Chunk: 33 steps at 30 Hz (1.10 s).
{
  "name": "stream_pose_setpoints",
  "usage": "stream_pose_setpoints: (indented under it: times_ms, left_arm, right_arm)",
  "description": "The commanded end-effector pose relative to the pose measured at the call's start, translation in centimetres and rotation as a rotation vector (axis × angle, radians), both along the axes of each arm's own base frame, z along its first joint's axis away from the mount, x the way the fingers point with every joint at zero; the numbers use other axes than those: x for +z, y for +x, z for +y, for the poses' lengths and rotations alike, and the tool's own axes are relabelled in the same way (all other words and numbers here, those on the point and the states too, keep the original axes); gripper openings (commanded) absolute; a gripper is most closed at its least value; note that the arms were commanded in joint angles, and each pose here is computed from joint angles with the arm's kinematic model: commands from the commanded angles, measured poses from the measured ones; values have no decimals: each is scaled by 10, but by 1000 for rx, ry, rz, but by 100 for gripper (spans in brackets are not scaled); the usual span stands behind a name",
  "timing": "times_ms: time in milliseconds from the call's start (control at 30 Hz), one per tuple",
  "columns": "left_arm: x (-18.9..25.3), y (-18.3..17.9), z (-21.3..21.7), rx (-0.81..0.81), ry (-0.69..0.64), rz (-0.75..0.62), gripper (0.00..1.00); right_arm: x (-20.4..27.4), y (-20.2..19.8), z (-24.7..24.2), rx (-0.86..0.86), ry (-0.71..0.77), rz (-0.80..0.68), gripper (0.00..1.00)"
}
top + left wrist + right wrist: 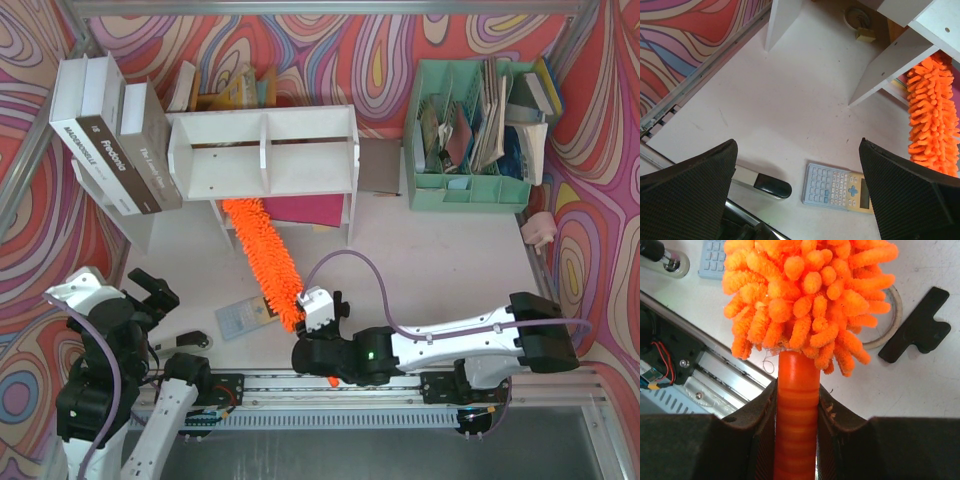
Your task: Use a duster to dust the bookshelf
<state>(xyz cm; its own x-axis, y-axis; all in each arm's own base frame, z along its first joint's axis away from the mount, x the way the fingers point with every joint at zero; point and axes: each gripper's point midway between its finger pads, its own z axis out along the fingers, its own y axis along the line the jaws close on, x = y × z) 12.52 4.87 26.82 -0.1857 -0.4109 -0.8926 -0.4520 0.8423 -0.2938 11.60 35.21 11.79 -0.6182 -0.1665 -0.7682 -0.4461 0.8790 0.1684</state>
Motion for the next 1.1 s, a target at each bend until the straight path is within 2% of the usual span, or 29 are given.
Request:
stream_pose_setpoints:
  times_ms: [0, 167, 367, 500, 867, 1067]
  left_arm:
    - [-4, 3, 1, 3, 17, 20, 98]
    - [-3, 3, 1, 6, 17, 18, 98]
    - [-4, 4, 1, 4, 19, 25, 98]
    - [-4, 4, 1, 4, 19, 25, 98]
    - [-4, 4, 1, 7, 18, 23, 98]
    - [-4, 4, 0, 3, 18, 27, 98]
  right_arm:
    - [5, -19, 4, 71, 19, 0, 0]
    - [-2, -15, -10, 6, 13, -9, 0]
    - [40, -7, 0, 30, 140, -89, 0]
    - [54, -6, -4, 33, 174, -99, 0]
    - [-2, -29, -15, 54, 77, 7, 0]
    - [9, -26, -12, 52, 70, -33, 0]
